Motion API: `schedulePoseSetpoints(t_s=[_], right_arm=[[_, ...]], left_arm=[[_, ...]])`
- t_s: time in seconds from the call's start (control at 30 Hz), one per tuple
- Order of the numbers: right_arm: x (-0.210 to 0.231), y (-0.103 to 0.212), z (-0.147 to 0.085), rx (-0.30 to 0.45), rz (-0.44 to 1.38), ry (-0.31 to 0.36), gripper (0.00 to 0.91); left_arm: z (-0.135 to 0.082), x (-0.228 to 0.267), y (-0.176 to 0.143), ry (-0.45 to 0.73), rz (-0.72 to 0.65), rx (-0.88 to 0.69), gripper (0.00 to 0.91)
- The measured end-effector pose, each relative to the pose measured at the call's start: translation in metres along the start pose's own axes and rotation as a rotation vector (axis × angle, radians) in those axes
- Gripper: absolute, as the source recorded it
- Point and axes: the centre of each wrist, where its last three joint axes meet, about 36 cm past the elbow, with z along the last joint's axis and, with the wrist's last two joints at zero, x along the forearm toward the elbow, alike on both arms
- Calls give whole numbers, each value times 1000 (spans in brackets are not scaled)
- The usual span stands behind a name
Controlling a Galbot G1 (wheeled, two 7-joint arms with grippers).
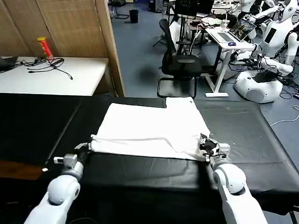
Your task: Fold and organize the clothes.
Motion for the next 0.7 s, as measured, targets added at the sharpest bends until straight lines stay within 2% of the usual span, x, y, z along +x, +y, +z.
schedulePoseSetpoints(t_s=[0.03, 0.23, 0.43, 0.7], right_arm=[[1, -1, -1, 1, -9, -1, 878], [18, -10, -5, -2, -44, 30, 878], [50, -18, -11, 58, -45, 62, 878], [93, -21, -9, 118, -47, 104, 878]], left_arm=[[-1, -1, 0, -1, 2, -4, 878], [-5, -9, -3, 7, 13, -19, 878], [-7, -6, 0, 24, 10, -32, 878], [-7, 18, 14, 139, 34, 13, 878]])
